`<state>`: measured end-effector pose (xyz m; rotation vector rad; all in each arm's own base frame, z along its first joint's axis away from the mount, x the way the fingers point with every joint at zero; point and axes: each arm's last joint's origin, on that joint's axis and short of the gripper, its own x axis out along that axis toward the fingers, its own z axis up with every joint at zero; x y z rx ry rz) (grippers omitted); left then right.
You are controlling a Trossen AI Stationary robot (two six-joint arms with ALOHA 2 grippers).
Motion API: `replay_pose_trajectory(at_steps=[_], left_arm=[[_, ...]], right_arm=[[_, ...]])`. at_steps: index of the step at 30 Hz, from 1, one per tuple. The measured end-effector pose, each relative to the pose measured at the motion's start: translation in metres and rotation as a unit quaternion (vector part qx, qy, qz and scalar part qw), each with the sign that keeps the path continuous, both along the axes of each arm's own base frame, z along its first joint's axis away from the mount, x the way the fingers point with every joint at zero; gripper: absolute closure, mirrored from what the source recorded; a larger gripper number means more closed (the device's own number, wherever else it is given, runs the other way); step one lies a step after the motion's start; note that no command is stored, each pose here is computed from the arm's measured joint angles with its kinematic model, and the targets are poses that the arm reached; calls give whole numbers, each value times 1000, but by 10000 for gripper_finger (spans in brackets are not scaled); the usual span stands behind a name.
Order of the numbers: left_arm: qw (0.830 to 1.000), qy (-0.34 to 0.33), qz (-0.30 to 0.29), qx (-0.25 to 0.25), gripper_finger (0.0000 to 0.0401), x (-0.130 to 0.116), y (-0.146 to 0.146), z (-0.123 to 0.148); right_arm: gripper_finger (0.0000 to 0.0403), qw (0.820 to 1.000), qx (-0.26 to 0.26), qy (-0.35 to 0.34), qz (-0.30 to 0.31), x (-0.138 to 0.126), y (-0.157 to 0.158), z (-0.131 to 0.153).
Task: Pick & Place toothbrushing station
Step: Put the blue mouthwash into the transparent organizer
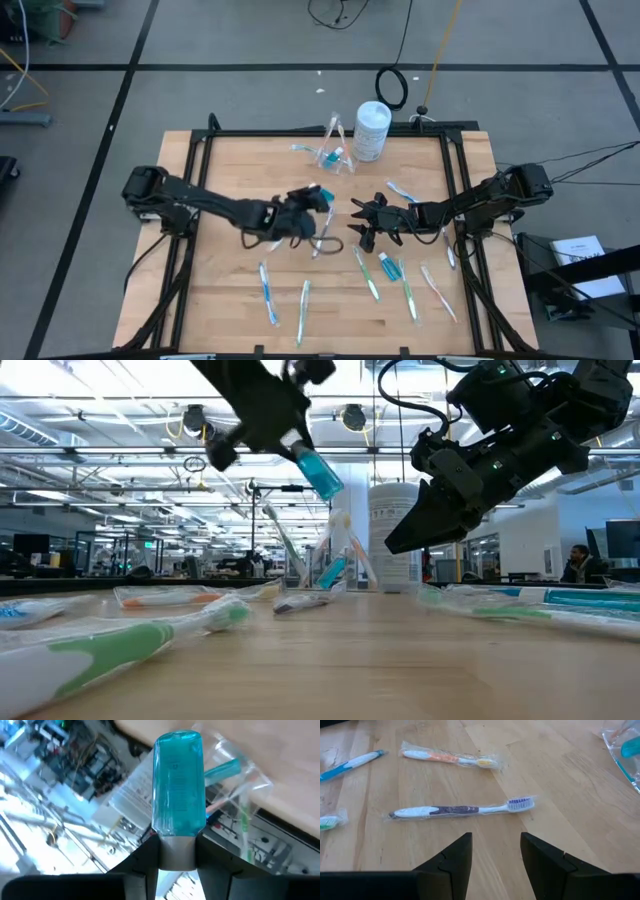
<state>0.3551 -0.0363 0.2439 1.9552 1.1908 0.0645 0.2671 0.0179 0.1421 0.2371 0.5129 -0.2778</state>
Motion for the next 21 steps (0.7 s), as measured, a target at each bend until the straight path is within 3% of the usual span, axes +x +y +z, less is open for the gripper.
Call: replay_pose_trajectory(at_steps=[12, 15, 21], left_arm=[[995, -46, 83, 25, 288, 29, 78, -18], [994, -18, 97, 41, 288, 27, 99, -19], [997, 36, 58, 45, 288, 23, 135, -20]], right_arm=[[243, 1000, -2, -6, -10, 1, -6, 1], [243, 1000, -5, -6, -16, 1, -11, 1], [243, 1000, -23, -1, -20, 1, -18, 1]])
